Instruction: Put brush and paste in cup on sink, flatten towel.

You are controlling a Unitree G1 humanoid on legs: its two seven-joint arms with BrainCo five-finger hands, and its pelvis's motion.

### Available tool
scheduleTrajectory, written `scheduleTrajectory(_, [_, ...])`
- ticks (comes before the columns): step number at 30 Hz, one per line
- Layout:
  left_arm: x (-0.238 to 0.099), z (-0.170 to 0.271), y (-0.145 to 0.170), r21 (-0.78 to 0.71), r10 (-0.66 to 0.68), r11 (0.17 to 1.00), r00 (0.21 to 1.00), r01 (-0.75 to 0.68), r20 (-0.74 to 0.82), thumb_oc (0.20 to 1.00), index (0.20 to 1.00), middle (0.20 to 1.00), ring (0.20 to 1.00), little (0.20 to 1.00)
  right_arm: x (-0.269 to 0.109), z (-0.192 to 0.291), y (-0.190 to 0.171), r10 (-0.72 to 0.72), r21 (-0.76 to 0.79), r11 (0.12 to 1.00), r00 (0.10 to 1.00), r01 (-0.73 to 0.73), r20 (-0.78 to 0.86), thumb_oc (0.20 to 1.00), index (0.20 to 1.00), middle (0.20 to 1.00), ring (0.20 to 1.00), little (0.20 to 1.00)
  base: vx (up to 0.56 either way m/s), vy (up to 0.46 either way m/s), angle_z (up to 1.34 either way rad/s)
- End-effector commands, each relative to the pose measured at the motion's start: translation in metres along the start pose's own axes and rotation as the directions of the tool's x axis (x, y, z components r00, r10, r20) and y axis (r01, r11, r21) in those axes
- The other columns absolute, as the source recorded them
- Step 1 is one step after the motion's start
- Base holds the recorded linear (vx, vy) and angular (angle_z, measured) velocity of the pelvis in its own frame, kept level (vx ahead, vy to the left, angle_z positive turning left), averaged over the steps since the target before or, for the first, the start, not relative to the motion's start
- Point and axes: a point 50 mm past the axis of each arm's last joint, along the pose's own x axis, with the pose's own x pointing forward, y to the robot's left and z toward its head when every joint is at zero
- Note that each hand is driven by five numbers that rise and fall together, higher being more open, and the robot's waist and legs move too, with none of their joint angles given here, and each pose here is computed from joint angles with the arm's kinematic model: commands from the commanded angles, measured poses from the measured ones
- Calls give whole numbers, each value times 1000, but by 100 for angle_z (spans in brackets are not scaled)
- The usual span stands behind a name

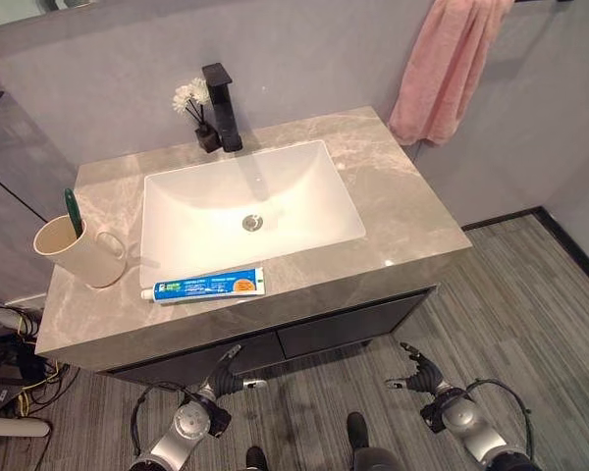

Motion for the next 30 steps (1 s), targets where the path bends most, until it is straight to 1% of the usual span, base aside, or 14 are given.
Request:
scheduleTrajectory(1, [-5, 2, 26, 81, 16, 996, 999, -20, 43, 1000, 1000, 1000, 1000, 1000, 7, 22, 2, -1, 38, 999, 996, -2, 93, 1000, 1000, 1000, 1000, 1000, 0, 0, 0])
scheduleTrajectory(2, [-11, -8, 25, 92, -33, 995, 999, 33, -4, 1000, 1000, 1000, 1000, 1000, 8, 21, 0, 8, 31, 999, 996, -11, 87, 1000, 1000, 1000, 1000, 1000, 0, 0, 0])
scheduleTrajectory(4, [-15, -12, 25, 110, -49, 993, 999, 51, -22, 1000, 1000, 1000, 1000, 1000, 8, 21, -1, 16, 24, 1000, 996, -18, 85, 1000, 1000, 1000, 1000, 1000, 0, 0, 0])
scheduleTrajectory(6, [-21, -19, 27, 168, -61, 983, 997, 68, -46, 1000, 1000, 1000, 1000, 1000, 10, 26, -1, 24, 18, 1000, 995, -26, 95, 1000, 1000, 1000, 1000, 1000, 4, -2, 3])
scheduleTrajectory(7, [-26, -23, 30, 241, -81, 966, 995, 93, -58, 1000, 1000, 1000, 1000, 1000, 13, 32, -3, 25, 10, 1000, 993, -26, 117, 1000, 1000, 1000, 1000, 1000, -2, -1, 7])
scheduleTrajectory(8, [-26, -23, 30, 241, -81, 966, 995, 93, -58, 1000, 1000, 1000, 1000, 1000, 13, 32, -3, 25, 10, 1000, 993, -26, 117, 1000, 1000, 1000, 1000, 1000, -15, -6, 11])
scheduleTrajectory(12, [-49, -4, 62, 424, -143, 897, 990, 125, 10, 1000, 1000, 1000, 1000, 1000, 16, 36, -14, 21, -17, 1000, 992, -19, 126, 1000, 1000, 1000, 1000, 1000, -26, -19, 18])
scheduleTrajectory(14, [-55, 4, 73, 456, -142, 883, 989, 111, 33, 1000, 1000, 1000, 1000, 1000, 16, 34, -16, 21, -20, 1000, 993, -19, 117, 1000, 1000, 1000, 1000, 1000, 0, -19, 22])
scheduleTrajectory(15, [-72, 29, 96, 486, -149, 871, 983, 79, 107, 1000, 1000, 1000, 1000, 1000, 16, 28, -22, 13, -18, 1000, 996, -12, 87, 1000, 1000, 1000, 1000, 1000, 8, -18, 18])
scheduleTrajectory(18, [-85, 61, 114, 493, -150, 870, 967, 30, 206, 1000, 1000, 1000, 1000, 1000, 15, 23, -23, 29, -19, 999, 997, -28, 68, 1000, 1000, 1000, 1000, 1000, 25, -15, 20])
scheduleTrajectory(19, [-99, 84, 128, 477, -150, 879, 948, -2, 281, 1000, 1000, 1000, 1000, 1000, 13, 15, -20, 52, -22, 998, 998, -52, 34, 1000, 1000, 1000, 1000, 1000, 28, -26, 21])
scheduleTrajectory(23, [-119, 122, 149, 419, -157, 907, 902, -28, 402, 1000, 1000, 1000, 1000, 1000, 10, 2, -5, 107, -28, 994, 994, -108, -21, 1000, 1000, 1000, 1000, 1000, 22, -20, 15])
scheduleTrajectory(28, [-123, 145, 156, 419, -152, 905, 863, -75, 482, 1000, 1000, 1000, 1000, 1000, 3, -8, 1, 124, -14, 992, 991, -125, -42, 1000, 1000, 1000, 1000, 1000, 11, -3, 0])
scheduleTrajectory(30, [-124, 152, 165, 408, -93, 899, 842, -158, 531, 1000, 1000, 1000, 1000, 1000, -1, -15, 4, 125, 4, 992, 990, -125, -61, 1000, 1000, 1000, 1000, 1000, 18, 4, 0])
